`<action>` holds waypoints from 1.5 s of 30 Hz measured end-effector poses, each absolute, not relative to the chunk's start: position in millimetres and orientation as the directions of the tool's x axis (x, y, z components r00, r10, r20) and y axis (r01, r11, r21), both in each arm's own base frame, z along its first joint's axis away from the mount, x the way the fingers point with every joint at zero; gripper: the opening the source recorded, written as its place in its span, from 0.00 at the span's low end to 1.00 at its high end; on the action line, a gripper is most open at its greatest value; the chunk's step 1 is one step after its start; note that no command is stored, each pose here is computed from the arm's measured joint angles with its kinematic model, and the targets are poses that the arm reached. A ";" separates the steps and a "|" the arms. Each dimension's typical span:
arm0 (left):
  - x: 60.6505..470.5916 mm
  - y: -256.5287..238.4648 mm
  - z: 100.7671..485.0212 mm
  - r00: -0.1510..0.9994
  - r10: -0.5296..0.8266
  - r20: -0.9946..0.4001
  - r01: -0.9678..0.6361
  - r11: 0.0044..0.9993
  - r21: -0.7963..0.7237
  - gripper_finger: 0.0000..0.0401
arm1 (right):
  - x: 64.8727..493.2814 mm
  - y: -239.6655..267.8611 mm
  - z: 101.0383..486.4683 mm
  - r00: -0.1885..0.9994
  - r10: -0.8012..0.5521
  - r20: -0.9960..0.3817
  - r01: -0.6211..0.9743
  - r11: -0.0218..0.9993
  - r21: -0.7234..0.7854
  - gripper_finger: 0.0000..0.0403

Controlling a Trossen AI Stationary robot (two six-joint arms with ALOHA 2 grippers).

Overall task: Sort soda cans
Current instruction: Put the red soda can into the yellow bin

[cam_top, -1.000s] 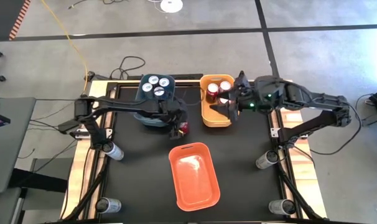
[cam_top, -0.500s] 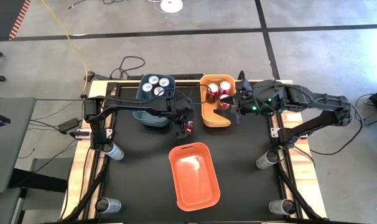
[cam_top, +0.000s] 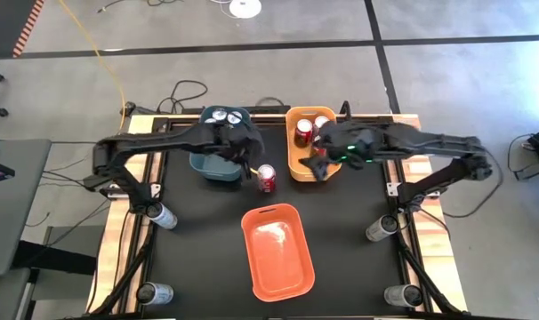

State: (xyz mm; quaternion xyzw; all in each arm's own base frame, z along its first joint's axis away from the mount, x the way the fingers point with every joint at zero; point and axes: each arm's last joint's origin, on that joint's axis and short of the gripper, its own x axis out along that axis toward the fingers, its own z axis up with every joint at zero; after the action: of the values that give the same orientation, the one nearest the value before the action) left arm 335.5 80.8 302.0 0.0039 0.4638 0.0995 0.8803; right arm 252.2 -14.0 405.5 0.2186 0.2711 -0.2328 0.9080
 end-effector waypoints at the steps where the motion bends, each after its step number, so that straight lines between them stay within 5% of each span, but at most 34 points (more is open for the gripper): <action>1: 328.8 81.8 308.8 0.551 0.196 -0.811 -0.189 0.976 0.108 0.98 | 261.1 -16.3 399.5 0.731 -0.309 -0.608 0.545 0.801 0.247 0.98; 17: 251.1 65.4 369.6 0.560 0.286 -0.778 -0.436 0.900 0.016 0.98 | 379.1 -19.1 301.2 0.690 -0.211 -0.692 0.273 0.962 -0.022 0.98; 29: 219.6 48.1 393.4 0.601 0.367 -0.710 -0.502 0.865 0.023 0.98 | 404.3 -55.3 255.2 0.636 -0.210 -0.743 0.297 0.955 -0.016 0.98; 45: 221.3 49.0 361.3 0.503 0.367 -0.782 -0.570 0.821 0.019 0.98 | 403.1 -59.4 245.7 0.599 -0.147 -0.787 0.252 0.968 0.011 0.98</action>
State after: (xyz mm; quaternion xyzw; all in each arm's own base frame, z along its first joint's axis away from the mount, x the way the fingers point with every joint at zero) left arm 221.3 49.0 361.3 -0.1217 0.4171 0.2732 0.8582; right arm 403.1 -59.4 245.7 0.0605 0.4336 -0.1116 0.8921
